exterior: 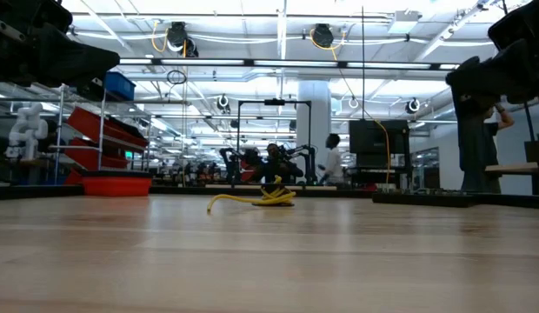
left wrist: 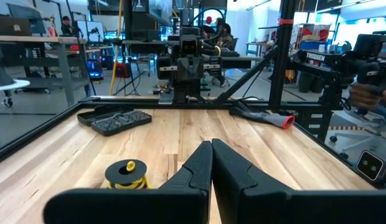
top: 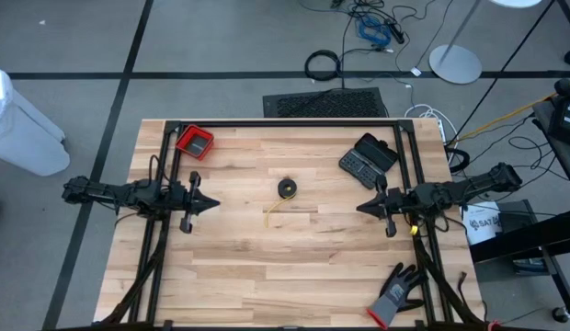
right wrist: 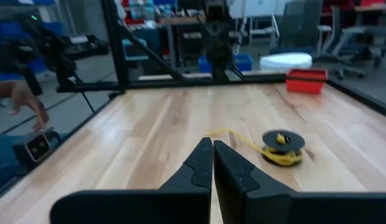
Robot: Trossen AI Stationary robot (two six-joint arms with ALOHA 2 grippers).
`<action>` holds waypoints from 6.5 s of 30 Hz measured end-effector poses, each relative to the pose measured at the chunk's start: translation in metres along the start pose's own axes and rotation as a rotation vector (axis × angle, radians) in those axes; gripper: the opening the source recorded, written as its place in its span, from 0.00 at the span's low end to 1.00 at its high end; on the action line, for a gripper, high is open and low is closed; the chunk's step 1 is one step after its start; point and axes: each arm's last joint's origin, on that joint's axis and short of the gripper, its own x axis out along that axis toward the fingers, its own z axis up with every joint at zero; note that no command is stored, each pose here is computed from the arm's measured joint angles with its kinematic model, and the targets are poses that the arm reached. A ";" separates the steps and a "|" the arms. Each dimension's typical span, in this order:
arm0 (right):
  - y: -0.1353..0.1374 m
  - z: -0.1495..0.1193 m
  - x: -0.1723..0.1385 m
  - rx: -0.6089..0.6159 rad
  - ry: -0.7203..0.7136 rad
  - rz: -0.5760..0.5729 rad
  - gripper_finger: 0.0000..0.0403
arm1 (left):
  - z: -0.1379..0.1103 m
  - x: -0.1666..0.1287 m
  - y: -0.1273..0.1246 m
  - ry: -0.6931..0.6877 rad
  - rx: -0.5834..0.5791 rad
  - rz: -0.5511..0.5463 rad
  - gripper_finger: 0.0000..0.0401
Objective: Coil cords
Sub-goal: Return to Home Position
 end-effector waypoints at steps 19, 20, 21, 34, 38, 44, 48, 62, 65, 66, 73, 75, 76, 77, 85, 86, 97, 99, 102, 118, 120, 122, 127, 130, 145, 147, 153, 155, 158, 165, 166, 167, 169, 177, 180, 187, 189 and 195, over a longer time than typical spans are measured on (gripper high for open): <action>-0.004 0.007 -0.007 -0.111 -0.093 0.086 0.00 | 0.000 0.000 0.000 -0.005 -0.001 0.000 0.04; -0.005 0.007 -0.007 -0.115 -0.091 0.091 0.00 | 0.000 0.000 0.000 -0.005 -0.001 0.000 0.04; -0.005 0.007 -0.007 -0.119 -0.089 0.094 0.00 | 0.000 0.000 0.000 -0.005 -0.001 0.000 0.04; -0.009 0.007 -0.007 -0.127 -0.086 0.084 0.00 | 0.001 0.000 0.000 -0.007 -0.001 0.000 0.04; -0.009 0.007 -0.007 -0.107 -0.085 0.085 0.00 | 0.001 0.000 0.000 -0.008 -0.001 0.000 0.04; -0.009 0.007 -0.007 -0.059 -0.082 0.087 0.00 | 0.001 0.000 0.000 -0.009 -0.001 0.000 0.04; -0.009 0.007 -0.007 -0.047 -0.082 0.087 0.00 | 0.001 0.000 0.000 -0.009 -0.001 0.000 0.04; -0.009 0.007 -0.007 -0.050 -0.083 0.087 0.00 | 0.001 0.000 0.000 -0.011 -0.001 0.000 0.04; -0.009 0.007 -0.007 -0.050 -0.083 0.087 0.00 | 0.001 0.000 0.000 -0.011 -0.001 0.000 0.04; -0.009 0.007 -0.007 -0.050 -0.083 0.087 0.00 | 0.001 0.000 0.000 -0.011 -0.001 0.000 0.04; -0.009 0.007 -0.007 -0.050 -0.084 0.087 0.00 | 0.001 0.000 0.000 -0.011 -0.001 0.000 0.04; -0.009 0.007 -0.007 -0.050 -0.084 0.087 0.00 | 0.001 0.000 0.000 -0.011 -0.001 0.000 0.04; -0.009 0.007 -0.007 -0.050 -0.084 0.087 0.00 | 0.001 0.000 0.000 -0.011 -0.001 0.000 0.04; -0.009 0.007 -0.007 -0.050 -0.084 0.087 0.00 | 0.001 0.000 0.000 -0.011 -0.001 0.000 0.04; -0.009 0.007 -0.007 -0.050 -0.084 0.087 0.00 | 0.001 0.000 0.000 -0.011 -0.001 0.000 0.04; -0.009 0.007 -0.007 -0.050 -0.084 0.087 0.00 | 0.001 0.000 0.000 -0.011 -0.001 0.000 0.04; -0.009 0.007 -0.007 -0.050 -0.084 0.087 0.00 | 0.001 0.000 0.000 -0.011 -0.001 0.001 0.04; -0.009 0.007 -0.007 -0.049 -0.084 0.087 0.00 | 0.001 0.000 0.000 -0.011 -0.001 0.000 0.04; -0.009 0.007 -0.007 -0.050 -0.084 0.087 0.00 | 0.001 0.000 0.000 -0.011 -0.001 0.000 0.04; -0.009 0.007 -0.007 -0.050 -0.084 0.087 0.00 | 0.001 0.000 0.000 -0.011 -0.001 0.000 0.04; -0.009 0.007 -0.007 -0.050 -0.084 0.087 0.00 | 0.001 0.000 0.000 -0.011 -0.001 0.000 0.04; -0.009 0.007 -0.007 -0.050 -0.084 0.088 0.00 | 0.001 0.000 0.000 -0.011 -0.001 0.000 0.04; -0.009 0.007 -0.007 -0.050 -0.084 0.087 0.00 | 0.001 0.000 0.000 -0.011 -0.001 0.000 0.04; -0.009 0.007 -0.007 -0.050 -0.084 0.088 0.00 | 0.001 0.000 0.000 -0.011 -0.001 0.000 0.04; -0.009 0.007 -0.007 -0.050 -0.084 0.088 0.00 | 0.001 0.000 0.000 -0.011 -0.001 0.000 0.04; -0.009 0.007 -0.007 -0.050 -0.084 0.088 0.00 | 0.001 0.000 0.000 -0.011 -0.001 0.001 0.04; -0.009 0.007 -0.007 -0.050 -0.084 0.087 0.00 | 0.001 0.000 0.000 -0.011 -0.001 0.000 0.04; -0.009 0.007 -0.007 -0.050 -0.084 0.087 0.00 | 0.001 0.000 0.000 -0.011 -0.001 0.000 0.04; -0.009 0.007 -0.007 -0.050 -0.084 0.088 0.00 | 0.001 0.000 0.000 -0.011 -0.001 0.000 0.04; -0.009 0.007 -0.007 -0.050 -0.084 0.087 0.00 | 0.001 0.000 0.000 -0.011 -0.001 0.000 0.04; -0.009 0.007 -0.007 -0.050 -0.084 0.087 0.00 | 0.001 0.000 0.000 -0.011 -0.001 0.000 0.04; -0.009 0.007 -0.007 -0.050 -0.084 0.087 0.00 | 0.001 0.000 0.000 -0.011 -0.001 0.001 0.04; -0.009 0.007 -0.007 -0.050 -0.084 0.087 0.00 | 0.001 0.000 0.000 -0.011 -0.001 0.000 0.04; -0.009 0.007 -0.007 -0.050 -0.084 0.087 0.00 | 0.001 0.000 0.000 -0.011 -0.001 0.000 0.04; -0.009 0.007 -0.007 -0.050 -0.084 0.087 0.00 | 0.001 0.000 0.000 -0.011 -0.001 0.001 0.04; -0.009 0.007 -0.007 -0.050 -0.084 0.087 0.00 | 0.001 0.000 0.000 -0.011 -0.001 0.001 0.04; -0.009 0.007 -0.007 -0.050 -0.084 0.087 0.00 | 0.001 0.000 0.000 -0.011 -0.001 0.000 0.04; -0.009 0.007 -0.007 -0.050 -0.084 0.087 0.00 | 0.001 0.000 0.000 -0.011 -0.001 0.001 0.04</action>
